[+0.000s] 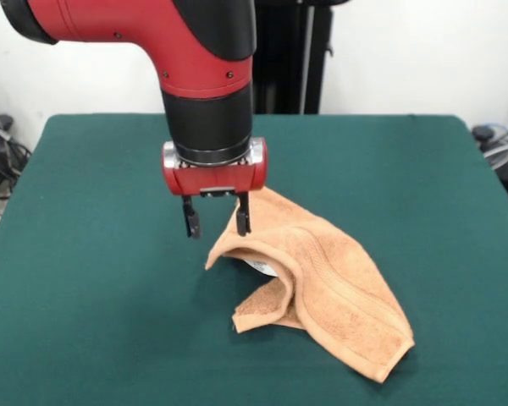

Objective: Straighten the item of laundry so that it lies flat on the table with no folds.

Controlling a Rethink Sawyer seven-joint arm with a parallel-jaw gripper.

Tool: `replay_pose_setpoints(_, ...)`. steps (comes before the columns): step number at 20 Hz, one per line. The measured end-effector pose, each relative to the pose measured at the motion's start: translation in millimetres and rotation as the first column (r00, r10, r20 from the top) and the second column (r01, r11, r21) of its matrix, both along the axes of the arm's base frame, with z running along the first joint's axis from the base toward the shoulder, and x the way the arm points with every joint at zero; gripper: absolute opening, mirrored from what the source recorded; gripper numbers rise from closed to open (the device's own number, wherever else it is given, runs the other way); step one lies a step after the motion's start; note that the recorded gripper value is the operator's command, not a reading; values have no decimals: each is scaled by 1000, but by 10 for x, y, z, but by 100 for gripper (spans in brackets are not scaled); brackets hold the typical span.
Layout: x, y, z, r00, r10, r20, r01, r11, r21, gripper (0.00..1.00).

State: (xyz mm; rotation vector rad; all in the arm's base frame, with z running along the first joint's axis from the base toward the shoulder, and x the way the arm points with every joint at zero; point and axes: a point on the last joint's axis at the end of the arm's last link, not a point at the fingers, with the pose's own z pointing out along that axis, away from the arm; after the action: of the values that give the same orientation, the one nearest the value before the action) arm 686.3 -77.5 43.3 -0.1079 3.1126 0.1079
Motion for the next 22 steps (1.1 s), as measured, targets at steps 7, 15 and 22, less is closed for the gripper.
replay_pose_setpoints(7,25,11,-48,999,8,33,-8,1000,-8,100)
replay_pose_setpoints(15,40,174,-106,997,32,63,-32,999,-10,100)
replay_pose_setpoints(22,54,436,-118,994,69,83,-68,998,-13,100)
